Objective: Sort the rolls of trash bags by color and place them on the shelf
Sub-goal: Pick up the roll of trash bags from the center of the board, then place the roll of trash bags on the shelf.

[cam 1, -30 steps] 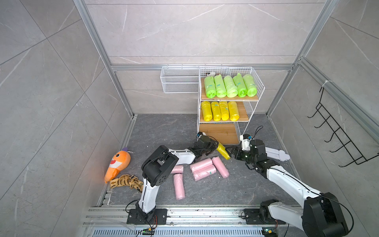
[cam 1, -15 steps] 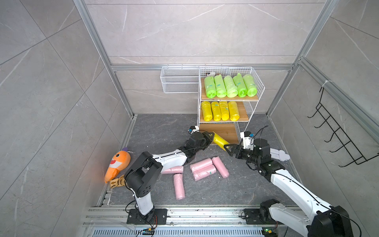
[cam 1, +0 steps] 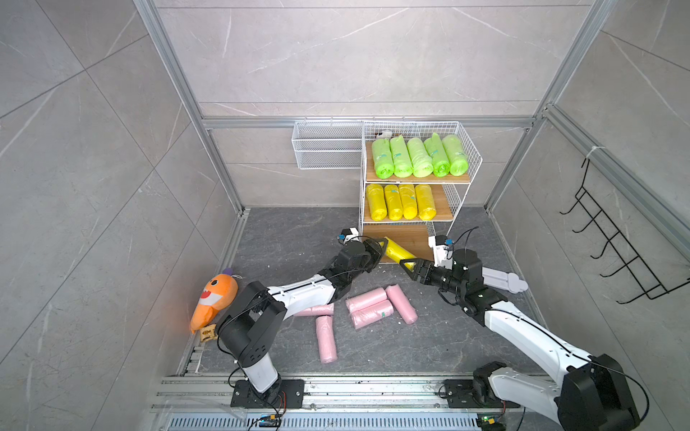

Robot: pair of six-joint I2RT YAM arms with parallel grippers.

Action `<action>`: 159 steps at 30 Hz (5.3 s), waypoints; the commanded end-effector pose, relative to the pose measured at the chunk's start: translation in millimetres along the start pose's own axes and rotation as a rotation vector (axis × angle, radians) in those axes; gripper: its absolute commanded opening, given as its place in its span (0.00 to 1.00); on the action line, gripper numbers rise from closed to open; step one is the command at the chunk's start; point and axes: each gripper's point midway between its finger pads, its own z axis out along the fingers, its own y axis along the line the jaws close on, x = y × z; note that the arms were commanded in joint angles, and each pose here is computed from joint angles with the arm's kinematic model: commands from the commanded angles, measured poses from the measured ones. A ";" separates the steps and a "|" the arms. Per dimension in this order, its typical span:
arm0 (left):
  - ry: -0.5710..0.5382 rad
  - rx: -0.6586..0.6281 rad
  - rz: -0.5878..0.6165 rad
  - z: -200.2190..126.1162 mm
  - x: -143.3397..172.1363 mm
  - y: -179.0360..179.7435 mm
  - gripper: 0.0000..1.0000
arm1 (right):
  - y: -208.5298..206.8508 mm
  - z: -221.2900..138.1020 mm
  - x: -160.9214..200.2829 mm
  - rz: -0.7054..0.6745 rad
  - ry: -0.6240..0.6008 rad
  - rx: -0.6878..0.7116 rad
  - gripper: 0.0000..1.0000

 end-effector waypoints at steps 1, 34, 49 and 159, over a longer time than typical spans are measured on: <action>-0.005 0.141 -0.026 -12.1 -5.7 -45.4 0.29 | 21.8 2.8 -20.7 -0.029 -0.053 -0.069 0.64; -0.179 -0.090 0.368 -66.6 -42.0 -26.0 0.79 | 59.9 -86.0 -69.1 -0.254 -0.117 0.141 0.29; -0.123 -0.072 0.461 -69.2 -34.8 -42.5 0.79 | 54.1 -133.8 -158.2 -0.355 -0.295 0.520 0.29; 0.006 -0.074 0.437 -56.8 -8.3 -23.0 0.80 | -55.6 -44.1 -190.6 -0.252 -0.379 0.560 0.30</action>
